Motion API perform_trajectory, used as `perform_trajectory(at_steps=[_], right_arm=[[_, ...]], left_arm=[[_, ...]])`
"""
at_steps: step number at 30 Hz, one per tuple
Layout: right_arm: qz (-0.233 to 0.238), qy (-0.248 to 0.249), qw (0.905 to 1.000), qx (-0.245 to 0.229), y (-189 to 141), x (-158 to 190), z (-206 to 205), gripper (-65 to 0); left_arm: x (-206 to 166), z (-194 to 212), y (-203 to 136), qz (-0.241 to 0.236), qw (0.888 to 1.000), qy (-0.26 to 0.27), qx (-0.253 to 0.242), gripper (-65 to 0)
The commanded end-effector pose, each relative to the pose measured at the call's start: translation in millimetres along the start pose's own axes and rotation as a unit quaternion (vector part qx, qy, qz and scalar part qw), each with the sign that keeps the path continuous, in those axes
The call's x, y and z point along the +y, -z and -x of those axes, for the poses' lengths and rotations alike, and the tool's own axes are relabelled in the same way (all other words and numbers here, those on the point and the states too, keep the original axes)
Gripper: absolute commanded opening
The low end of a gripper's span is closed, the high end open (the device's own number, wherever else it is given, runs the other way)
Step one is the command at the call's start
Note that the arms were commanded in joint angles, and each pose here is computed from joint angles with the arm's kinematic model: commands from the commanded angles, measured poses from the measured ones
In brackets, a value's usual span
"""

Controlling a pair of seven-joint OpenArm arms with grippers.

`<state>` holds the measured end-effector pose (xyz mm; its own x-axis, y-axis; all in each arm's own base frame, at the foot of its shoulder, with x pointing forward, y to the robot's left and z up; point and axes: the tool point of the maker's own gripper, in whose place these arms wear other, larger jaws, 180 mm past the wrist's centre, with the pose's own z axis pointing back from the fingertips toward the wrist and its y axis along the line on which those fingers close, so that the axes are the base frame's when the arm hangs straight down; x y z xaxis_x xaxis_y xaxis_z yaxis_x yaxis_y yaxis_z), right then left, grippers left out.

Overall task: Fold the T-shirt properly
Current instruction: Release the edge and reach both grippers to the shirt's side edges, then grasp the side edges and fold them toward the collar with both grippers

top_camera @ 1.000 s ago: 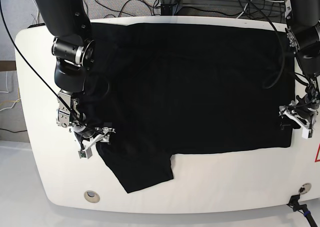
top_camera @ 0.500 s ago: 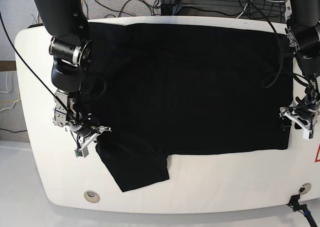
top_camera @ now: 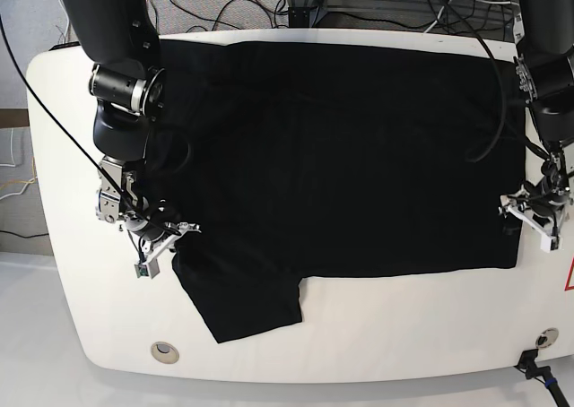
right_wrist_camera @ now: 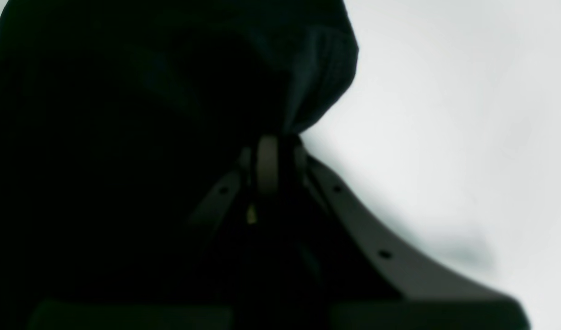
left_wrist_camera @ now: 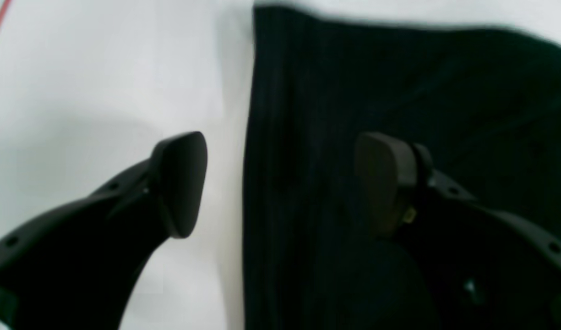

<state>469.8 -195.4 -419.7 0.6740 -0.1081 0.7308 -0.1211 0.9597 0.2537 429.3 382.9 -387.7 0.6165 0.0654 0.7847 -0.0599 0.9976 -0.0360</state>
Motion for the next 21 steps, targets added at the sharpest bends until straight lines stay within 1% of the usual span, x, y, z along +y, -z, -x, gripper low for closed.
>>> perform_trajectory(at_steps=[1,3,5,9,11,13,18,19,20,21], right_arm=[[0.000,-0.008,0.9996,-0.026,-4,-2,-27,-65.0],[-0.001,-0.009,0.9996,-0.026,-4,-2,-27,-65.0],[-0.001,-0.009,0.9996,-0.026,-4,-2,-27,-65.0],[0.000,-0.009,0.9997,-0.025,-4,-2,-26,-65.0],[0.001,-0.008,0.9997,-0.021,-4,-3,-20,-65.0],[0.006,-0.017,0.9993,-0.033,-8,-6,-28,-65.0],[0.012,-0.024,0.9991,-0.032,-12,-10,-19,-65.0],[0.012,-0.024,0.9992,-0.031,-12,-10,-18,-65.0],[0.012,-0.023,0.9992,-0.031,-12,-10,-18,-65.0],[0.012,-0.022,0.9992,-0.032,-12,-10,-18,-65.0]], left_arm=[[9,-10,-3,-0.004,1.000,-0.012,-0.013,-17.0],[7,-8,-2,-0.001,1.000,-0.014,-0.011,-17.0],[-5,-5,3,0.009,1.000,-0.017,-0.010,-17.0],[-26,-3,5,0.055,0.998,-0.010,-0.009,-17.0],[-33,-3,6,0.064,0.998,-0.010,-0.010,-17.1],[-37,-3,7,0.068,0.998,-0.011,-0.010,-17.1],[-38,-3,8,0.069,0.998,-0.011,-0.011,-17.8],[-38,-3,8,0.069,0.998,-0.011,-0.011,-21.2],[-38,-3,8,0.069,0.998,-0.011,-0.011,-27.5],[-38,-3,8,0.069,0.998,-0.011,-0.011,-35.4]])
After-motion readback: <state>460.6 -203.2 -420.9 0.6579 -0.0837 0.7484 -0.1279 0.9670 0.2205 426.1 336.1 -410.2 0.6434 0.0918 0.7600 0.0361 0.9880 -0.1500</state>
